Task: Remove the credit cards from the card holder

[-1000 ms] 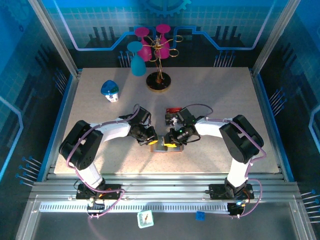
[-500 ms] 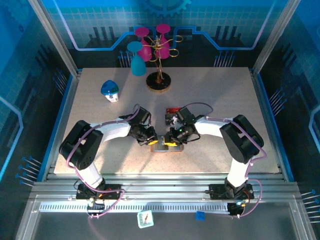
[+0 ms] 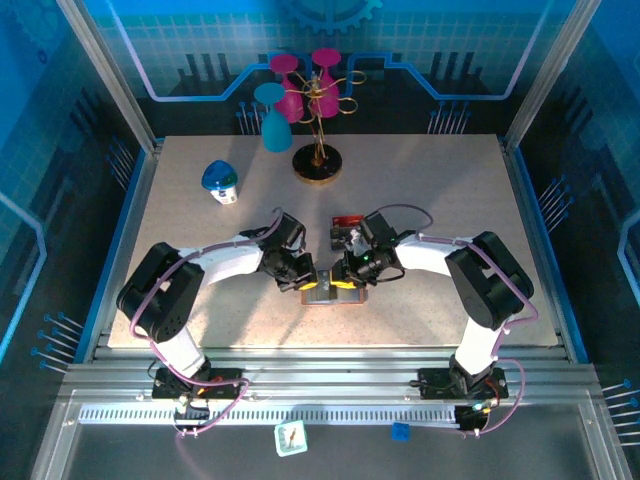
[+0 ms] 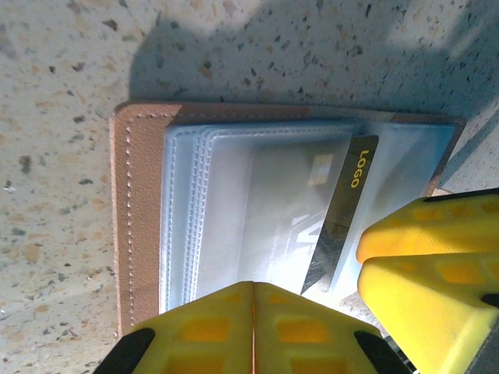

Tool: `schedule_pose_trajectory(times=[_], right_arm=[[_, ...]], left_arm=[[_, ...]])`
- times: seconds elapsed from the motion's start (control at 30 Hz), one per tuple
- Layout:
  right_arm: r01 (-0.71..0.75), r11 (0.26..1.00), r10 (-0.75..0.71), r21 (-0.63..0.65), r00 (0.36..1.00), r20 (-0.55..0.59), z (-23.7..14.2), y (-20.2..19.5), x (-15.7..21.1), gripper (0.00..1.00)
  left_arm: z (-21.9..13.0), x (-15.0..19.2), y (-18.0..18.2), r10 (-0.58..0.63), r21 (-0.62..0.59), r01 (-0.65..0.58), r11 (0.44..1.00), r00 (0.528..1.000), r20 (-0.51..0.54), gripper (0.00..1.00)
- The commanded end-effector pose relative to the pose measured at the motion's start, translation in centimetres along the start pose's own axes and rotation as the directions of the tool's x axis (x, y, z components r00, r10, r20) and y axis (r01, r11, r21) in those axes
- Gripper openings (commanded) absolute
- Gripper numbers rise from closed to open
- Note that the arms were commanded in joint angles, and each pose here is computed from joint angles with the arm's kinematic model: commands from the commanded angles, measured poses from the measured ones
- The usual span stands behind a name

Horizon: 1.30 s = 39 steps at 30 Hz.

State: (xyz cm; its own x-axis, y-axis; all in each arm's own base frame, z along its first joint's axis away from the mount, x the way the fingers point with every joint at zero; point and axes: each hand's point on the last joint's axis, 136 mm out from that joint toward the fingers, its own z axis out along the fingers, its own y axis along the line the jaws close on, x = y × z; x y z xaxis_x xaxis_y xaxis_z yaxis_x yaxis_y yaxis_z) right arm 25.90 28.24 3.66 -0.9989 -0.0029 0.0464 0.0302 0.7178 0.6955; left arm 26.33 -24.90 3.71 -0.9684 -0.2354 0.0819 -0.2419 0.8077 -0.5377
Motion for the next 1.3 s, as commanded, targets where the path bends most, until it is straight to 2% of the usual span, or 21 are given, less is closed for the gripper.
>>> schedule_pose_trajectory(times=[0.0, 0.77, 1.27], right_arm=[[-0.009, 1.0, 0.009, -0.019, 1.0, 0.005, -0.5, 0.0, -0.2, 0.25], [-0.041, 0.999, 0.04, -0.023, 0.999, -0.037, 1.2, -1.7, 0.1, 0.24], [-0.071, 0.991, 0.069, -0.114, 0.997, -0.023, 0.9, -1.1, 0.4, 0.19]], left_arm=[[0.0, 0.6, 0.3, 0.005, -0.022, -0.005, 1.0, 1.0, -0.022, 0.07], [1.6, 1.2, 2.9, -0.021, -0.1, 0.015, 0.995, 0.998, -0.058, 0.06], [1.9, 1.4, 3.1, -0.022, -0.107, 0.014, 0.994, 0.997, -0.07, 0.06]])
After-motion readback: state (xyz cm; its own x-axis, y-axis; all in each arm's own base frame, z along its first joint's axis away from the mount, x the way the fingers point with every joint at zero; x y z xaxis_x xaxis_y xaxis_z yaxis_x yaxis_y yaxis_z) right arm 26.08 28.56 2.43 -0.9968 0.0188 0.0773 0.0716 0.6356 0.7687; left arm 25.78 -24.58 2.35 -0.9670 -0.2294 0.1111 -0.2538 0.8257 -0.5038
